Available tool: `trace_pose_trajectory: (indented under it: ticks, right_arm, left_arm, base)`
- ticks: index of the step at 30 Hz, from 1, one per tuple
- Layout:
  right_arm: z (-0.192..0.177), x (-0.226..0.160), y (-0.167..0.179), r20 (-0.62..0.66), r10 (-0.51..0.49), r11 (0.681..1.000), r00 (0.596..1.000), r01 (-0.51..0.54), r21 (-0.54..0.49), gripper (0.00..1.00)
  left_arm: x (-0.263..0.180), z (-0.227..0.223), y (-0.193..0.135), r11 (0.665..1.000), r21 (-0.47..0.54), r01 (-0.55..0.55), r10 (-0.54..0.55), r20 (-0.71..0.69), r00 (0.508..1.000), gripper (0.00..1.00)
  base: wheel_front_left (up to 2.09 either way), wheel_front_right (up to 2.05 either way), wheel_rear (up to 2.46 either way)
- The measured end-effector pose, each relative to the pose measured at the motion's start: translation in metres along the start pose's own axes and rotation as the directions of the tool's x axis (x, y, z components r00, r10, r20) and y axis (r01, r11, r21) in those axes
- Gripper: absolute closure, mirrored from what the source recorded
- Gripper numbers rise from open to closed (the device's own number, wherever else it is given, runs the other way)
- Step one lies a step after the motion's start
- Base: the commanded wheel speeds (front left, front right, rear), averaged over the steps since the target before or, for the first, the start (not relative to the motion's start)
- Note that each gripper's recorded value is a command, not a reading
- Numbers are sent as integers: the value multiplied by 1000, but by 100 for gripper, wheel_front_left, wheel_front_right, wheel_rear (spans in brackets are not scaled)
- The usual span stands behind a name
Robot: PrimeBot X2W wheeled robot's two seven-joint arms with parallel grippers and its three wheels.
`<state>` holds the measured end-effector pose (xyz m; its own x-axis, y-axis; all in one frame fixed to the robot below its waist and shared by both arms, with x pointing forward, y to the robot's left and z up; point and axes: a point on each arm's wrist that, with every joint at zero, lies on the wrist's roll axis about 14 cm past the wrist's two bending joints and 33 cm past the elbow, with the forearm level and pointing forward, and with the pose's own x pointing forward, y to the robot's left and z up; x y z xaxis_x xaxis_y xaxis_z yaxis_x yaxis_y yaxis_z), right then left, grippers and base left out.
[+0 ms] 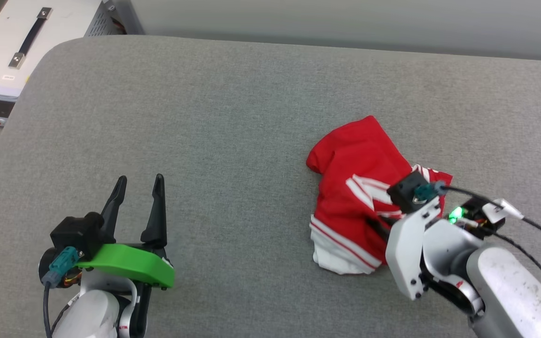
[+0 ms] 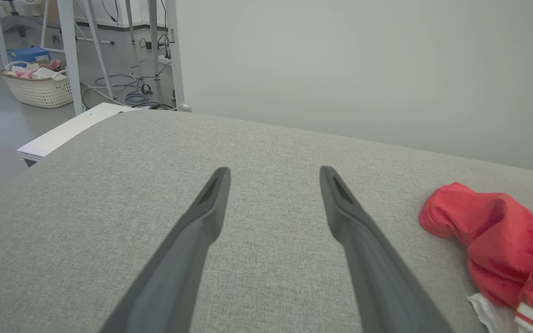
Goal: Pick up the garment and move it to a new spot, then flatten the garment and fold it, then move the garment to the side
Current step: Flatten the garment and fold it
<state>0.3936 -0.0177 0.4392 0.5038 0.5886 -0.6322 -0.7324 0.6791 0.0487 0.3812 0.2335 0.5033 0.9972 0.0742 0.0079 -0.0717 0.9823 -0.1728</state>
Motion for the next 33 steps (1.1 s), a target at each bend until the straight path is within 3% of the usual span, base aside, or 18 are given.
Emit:
trace_pose_trajectory:
  ticks: [6,11,14,19,23,27,28,29,33]
  right_arm:
    - [59,-20,-26,251,-103,994,962,93,49,100]
    - [62,-45,-68,318,-260,958,912,202,204,100]
    - [32,-56,-91,274,-360,904,892,261,338,100]
    - [-40,-66,-103,126,-457,778,880,327,537,100]
    - [-85,-71,-99,23,-484,702,875,372,607,100]
    - [-106,-72,-95,-19,-493,658,870,387,646,99]
    - [-108,-73,-95,-24,-494,653,869,389,650,60]
    - [-108,-73,-95,-19,-500,648,866,388,656,0]
    - [-99,-81,-106,45,-566,641,823,404,653,0]
  left_arm:
    - [3,3,-9,999,9,31,-31,16,999,0]
    - [3,6,-18,998,9,58,-59,26,998,0]
    - [3,6,-21,998,8,69,-69,26,997,0]
    - [2,4,-26,996,8,84,-84,19,996,0]
    - [2,2,-29,996,7,94,-94,14,995,0]
    - [2,1,-30,995,7,98,-98,8,995,0]
    - [1,0,-30,995,7,98,-98,7,995,0]
    - [1,-1,-30,995,7,97,-97,-1,995,0]
    - [-1,-2,-30,995,8,96,-96,-5,995,0]
  base:
    - [0,0,0]
    - [0,0,0]
    - [0,0,0]
    - [0,0,0]
    - [0,0,0]
    - [0,0,0]
    - [0,0,0]
    - [0,0,0]
    - [0,0,0]
